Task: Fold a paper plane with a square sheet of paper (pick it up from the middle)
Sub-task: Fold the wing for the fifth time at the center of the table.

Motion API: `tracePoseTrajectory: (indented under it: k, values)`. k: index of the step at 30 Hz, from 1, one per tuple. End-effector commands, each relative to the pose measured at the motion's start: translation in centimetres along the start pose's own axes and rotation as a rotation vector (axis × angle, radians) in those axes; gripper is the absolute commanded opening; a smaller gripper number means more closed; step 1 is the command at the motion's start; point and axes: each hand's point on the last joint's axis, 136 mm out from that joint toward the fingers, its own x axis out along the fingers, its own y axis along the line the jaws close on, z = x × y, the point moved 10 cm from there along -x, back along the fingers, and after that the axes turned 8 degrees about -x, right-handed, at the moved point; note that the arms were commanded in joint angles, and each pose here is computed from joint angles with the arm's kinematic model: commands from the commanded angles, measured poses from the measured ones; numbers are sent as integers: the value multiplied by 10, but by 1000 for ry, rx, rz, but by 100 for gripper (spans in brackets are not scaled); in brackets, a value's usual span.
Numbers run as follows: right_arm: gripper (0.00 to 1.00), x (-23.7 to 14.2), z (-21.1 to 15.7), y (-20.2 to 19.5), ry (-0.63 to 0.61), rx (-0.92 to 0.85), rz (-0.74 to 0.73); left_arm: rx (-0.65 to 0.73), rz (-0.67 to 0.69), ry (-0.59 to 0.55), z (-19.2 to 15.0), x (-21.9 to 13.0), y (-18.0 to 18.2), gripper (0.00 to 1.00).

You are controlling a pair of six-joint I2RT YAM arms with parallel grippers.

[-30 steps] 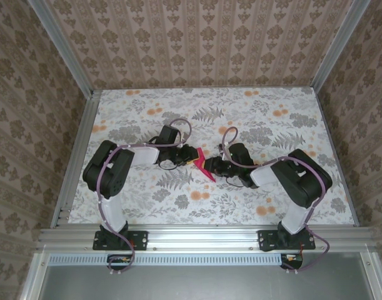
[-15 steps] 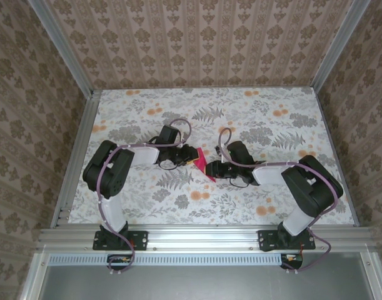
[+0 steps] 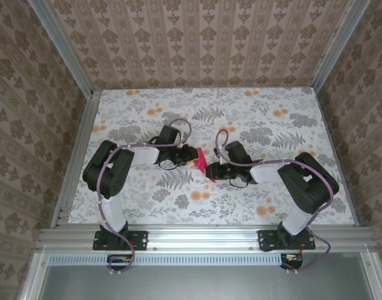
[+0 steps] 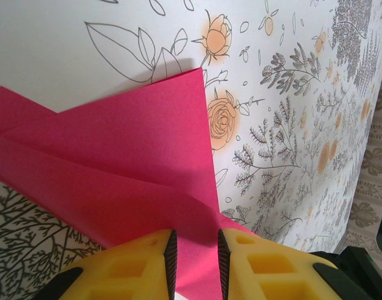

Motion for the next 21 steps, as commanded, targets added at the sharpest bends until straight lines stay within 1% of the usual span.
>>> tracePoseTrajectory:
  k: [1, 5, 7, 14, 21]
  values:
    - [20, 6, 2, -1, 13, -11, -18, -16, 0, -3, 4, -1, 2, 27]
    - [8, 9, 0, -3, 20, 5, -8, -10, -5, -7, 3, -3, 0, 27]
    - [5, 9, -1, -3, 20, 12, 4, -2, -13, -11, 3, -6, -3, 27]
    - [4, 14, -3, -4, 21, 69, 53, 52, -50, -28, -3, -21, -13, 29]
    - [3, 19, -7, -15, 17, 163, 54, 93, -67, -26, -12, -27, -14, 31]
